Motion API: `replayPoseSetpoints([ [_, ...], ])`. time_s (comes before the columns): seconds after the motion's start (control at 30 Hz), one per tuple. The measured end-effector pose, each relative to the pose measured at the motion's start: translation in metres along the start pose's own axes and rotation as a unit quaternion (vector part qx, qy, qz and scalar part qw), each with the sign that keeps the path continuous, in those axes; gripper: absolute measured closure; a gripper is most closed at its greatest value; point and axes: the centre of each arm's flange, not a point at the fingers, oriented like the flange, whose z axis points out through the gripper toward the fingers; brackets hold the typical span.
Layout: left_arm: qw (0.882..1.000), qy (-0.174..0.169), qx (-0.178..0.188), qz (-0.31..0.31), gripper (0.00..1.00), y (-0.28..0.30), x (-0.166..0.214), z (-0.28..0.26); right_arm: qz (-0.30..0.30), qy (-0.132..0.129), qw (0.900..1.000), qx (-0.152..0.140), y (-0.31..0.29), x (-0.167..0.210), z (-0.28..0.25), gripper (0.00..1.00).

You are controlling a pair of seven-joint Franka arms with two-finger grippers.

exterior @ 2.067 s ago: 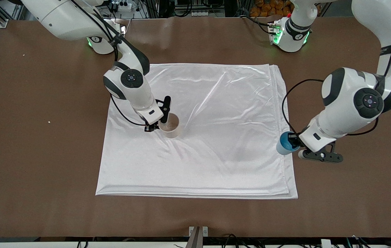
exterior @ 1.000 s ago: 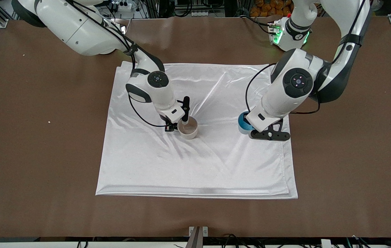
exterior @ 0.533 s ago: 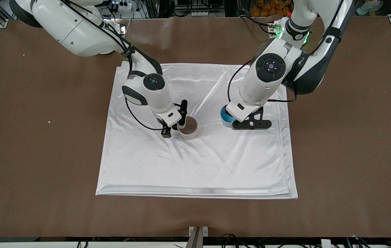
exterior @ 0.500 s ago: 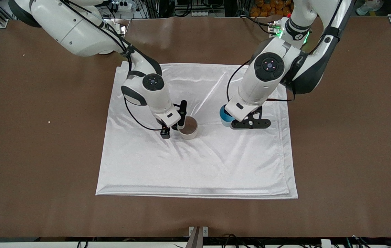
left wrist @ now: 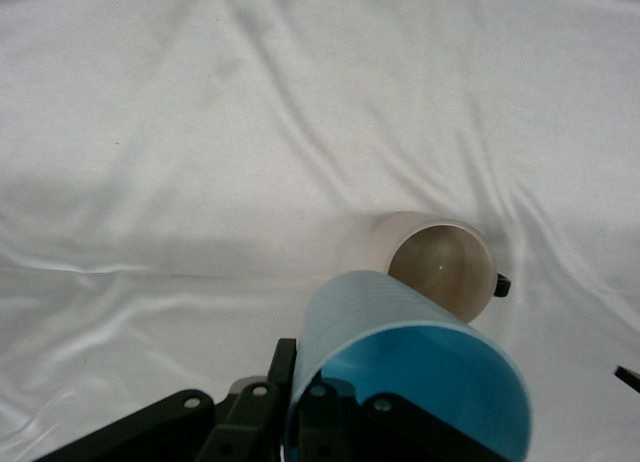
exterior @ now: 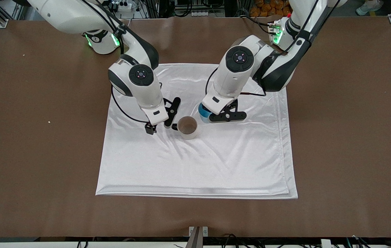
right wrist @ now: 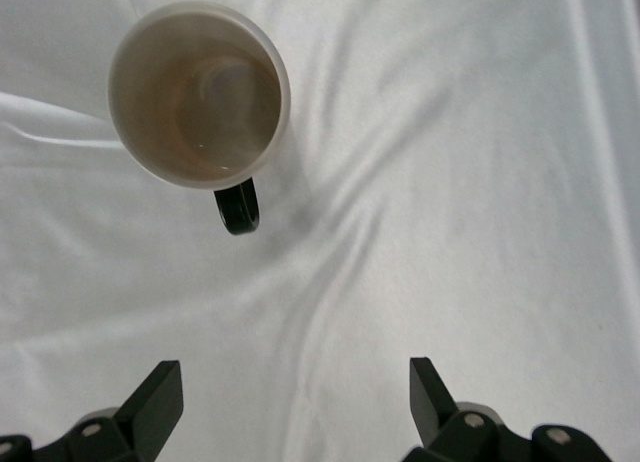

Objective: Place blue cup into white mug on cloth

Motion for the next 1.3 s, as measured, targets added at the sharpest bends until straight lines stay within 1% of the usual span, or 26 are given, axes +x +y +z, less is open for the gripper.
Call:
replayPoseSetpoints([
  [0.17, 1.0, 0.009, -0.01, -0.007, 0.96, 0.014, -0.006, 0.015, 0.036, -0.006, 0.999, -0.024, 0.018, -0.02, -0.047, 0.0],
  [0.23, 1.0, 0.016, -0.01, -0.012, 0.96, 0.02, -0.007, 0.022, 0.058, -0.011, 0.998, -0.024, 0.022, -0.03, -0.061, 0.0],
  [0.33, 1.0, 0.024, -0.006, -0.018, 0.96, 0.028, -0.01, 0.032, 0.096, -0.01, 0.995, -0.017, 0.03, -0.044, -0.083, 0.0],
  [0.43, 0.999, 0.027, -0.003, -0.023, 0.96, 0.039, -0.012, 0.044, 0.13, -0.006, 0.991, -0.022, 0.045, -0.064, -0.107, 0.0],
  [0.5, 0.999, 0.029, 0.0, -0.024, 0.96, 0.046, -0.014, 0.054, 0.147, -0.01, 0.989, -0.028, 0.053, -0.078, -0.121, 0.0],
  [0.83, 0.999, 0.033, 0.005, -0.021, 0.96, 0.065, -0.022, 0.09, 0.206, -0.035, 0.976, -0.056, 0.065, -0.131, -0.179, 0.0],
  [1.03, 0.999, 0.039, 0.002, -0.021, 0.96, 0.065, -0.019, 0.104, 0.236, -0.048, 0.969, -0.057, 0.078, -0.156, -0.211, 0.0],
  [1.17, 0.999, 0.039, 0.0, -0.021, 0.96, 0.066, -0.018, 0.109, 0.245, -0.046, 0.967, -0.058, 0.083, -0.161, -0.226, 0.0],
  [1.23, 0.999, 0.039, 0.0, -0.021, 0.93, 0.067, -0.018, 0.11, 0.247, -0.044, 0.966, -0.059, 0.084, -0.162, -0.229, 0.0],
  [1.3, 0.999, 0.039, 0.0, -0.021, 0.85, 0.067, -0.018, 0.11, 0.248, -0.043, 0.966, -0.059, 0.085, -0.162, -0.23, 0.0],
])
